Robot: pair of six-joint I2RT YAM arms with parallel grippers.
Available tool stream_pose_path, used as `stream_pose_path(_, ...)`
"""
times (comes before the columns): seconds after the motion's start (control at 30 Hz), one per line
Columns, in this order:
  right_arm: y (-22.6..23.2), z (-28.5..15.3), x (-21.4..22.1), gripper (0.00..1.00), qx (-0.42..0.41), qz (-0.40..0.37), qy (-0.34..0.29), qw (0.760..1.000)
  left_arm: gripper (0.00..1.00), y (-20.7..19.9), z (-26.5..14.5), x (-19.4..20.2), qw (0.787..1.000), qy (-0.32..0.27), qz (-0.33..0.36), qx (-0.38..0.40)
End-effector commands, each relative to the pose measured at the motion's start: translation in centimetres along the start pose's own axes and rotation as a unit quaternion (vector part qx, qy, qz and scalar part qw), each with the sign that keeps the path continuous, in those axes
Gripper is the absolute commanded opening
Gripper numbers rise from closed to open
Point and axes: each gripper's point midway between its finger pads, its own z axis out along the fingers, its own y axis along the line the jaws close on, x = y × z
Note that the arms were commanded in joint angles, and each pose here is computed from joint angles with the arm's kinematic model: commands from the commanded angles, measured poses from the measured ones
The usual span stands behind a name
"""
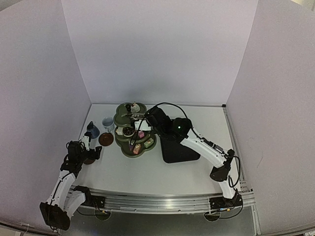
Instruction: Serve the afternoon tea
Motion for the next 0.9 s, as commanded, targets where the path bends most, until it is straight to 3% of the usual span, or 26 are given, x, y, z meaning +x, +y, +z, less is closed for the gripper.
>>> stream_pose_path(0.0,-1.2,-0.3,-0.4,0.32,0.017,0.025,-0.013,0.999,0.88,0.0,-0.2,-0.8,1.000,-0.018,0.003,0.003)
stream_pose_path(0.53,-3.5,-2.2,-2.2,0.34,0.033,0.095,-0.069,0.993,0.88,-0.2,0.1,-0.5,1.000,-0.013,0.004,0.009)
stream_pose_path(0.73,-5.2,-4.6,-1.8,0.32,0.033,0.201,-0.100,0.974,0.88,-0.2,0.1,-0.4,1.000,-0.011,0.004,0.009)
stream_pose_path(0.87,-6.5,-5.8,1.2,0.32,0.033,0.315,-0.092,0.944,0.88,-0.1,0.1,-0.5,1.000,-0.012,0.004,0.008)
